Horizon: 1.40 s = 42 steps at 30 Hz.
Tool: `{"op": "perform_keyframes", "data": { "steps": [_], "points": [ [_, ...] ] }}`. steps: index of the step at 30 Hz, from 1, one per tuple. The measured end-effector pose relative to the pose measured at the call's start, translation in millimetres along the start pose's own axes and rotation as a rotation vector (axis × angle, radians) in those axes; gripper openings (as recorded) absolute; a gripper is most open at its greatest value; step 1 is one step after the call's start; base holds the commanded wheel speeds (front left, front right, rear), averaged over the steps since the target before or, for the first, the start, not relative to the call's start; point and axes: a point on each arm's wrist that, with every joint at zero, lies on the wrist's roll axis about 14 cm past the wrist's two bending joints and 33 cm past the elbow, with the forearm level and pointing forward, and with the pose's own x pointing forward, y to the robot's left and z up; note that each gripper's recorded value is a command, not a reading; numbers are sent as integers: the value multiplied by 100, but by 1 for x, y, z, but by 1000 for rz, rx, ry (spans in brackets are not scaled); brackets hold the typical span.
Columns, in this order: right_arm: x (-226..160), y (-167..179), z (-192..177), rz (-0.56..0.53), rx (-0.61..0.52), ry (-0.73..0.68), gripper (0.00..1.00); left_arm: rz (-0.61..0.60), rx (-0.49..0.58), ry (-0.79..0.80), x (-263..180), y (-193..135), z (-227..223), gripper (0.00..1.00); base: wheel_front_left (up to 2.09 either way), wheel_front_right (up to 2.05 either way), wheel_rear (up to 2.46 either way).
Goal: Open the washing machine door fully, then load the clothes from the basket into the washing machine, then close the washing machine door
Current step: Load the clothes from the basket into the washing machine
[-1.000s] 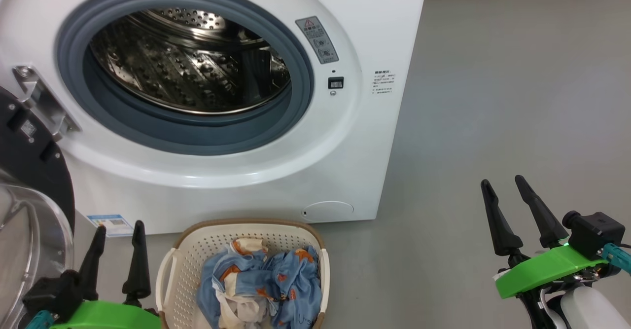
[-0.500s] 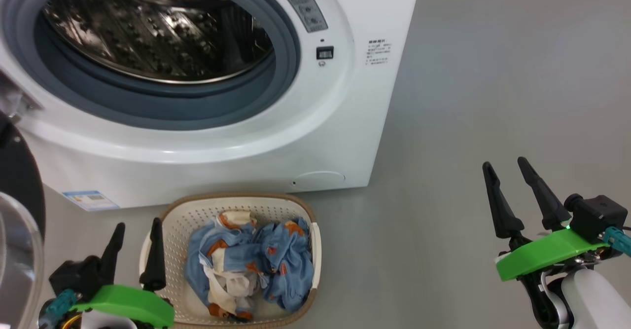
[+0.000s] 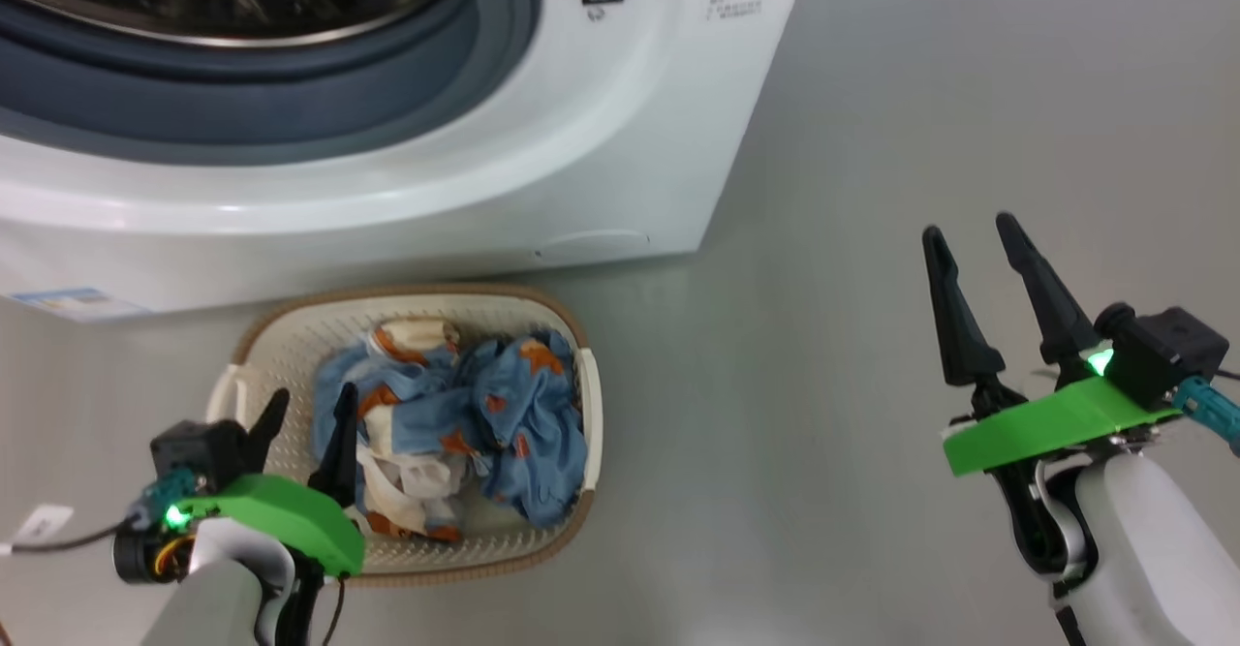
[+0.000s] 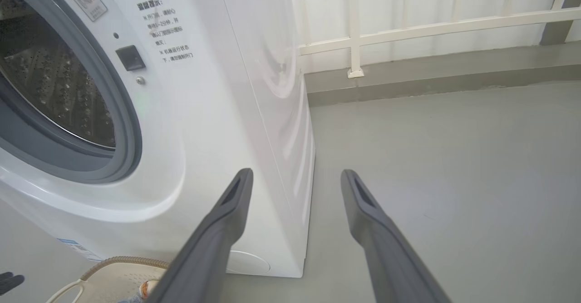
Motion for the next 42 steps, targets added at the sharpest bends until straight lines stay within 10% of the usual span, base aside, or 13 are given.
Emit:
{"op": "perform_keyframes", "data": {
  "steps": [42],
  "points": [
    [34,-65,-136,-154,-1,225,100,39,-38,660,125,49,-207,100,0,0,0]
  ]
}}
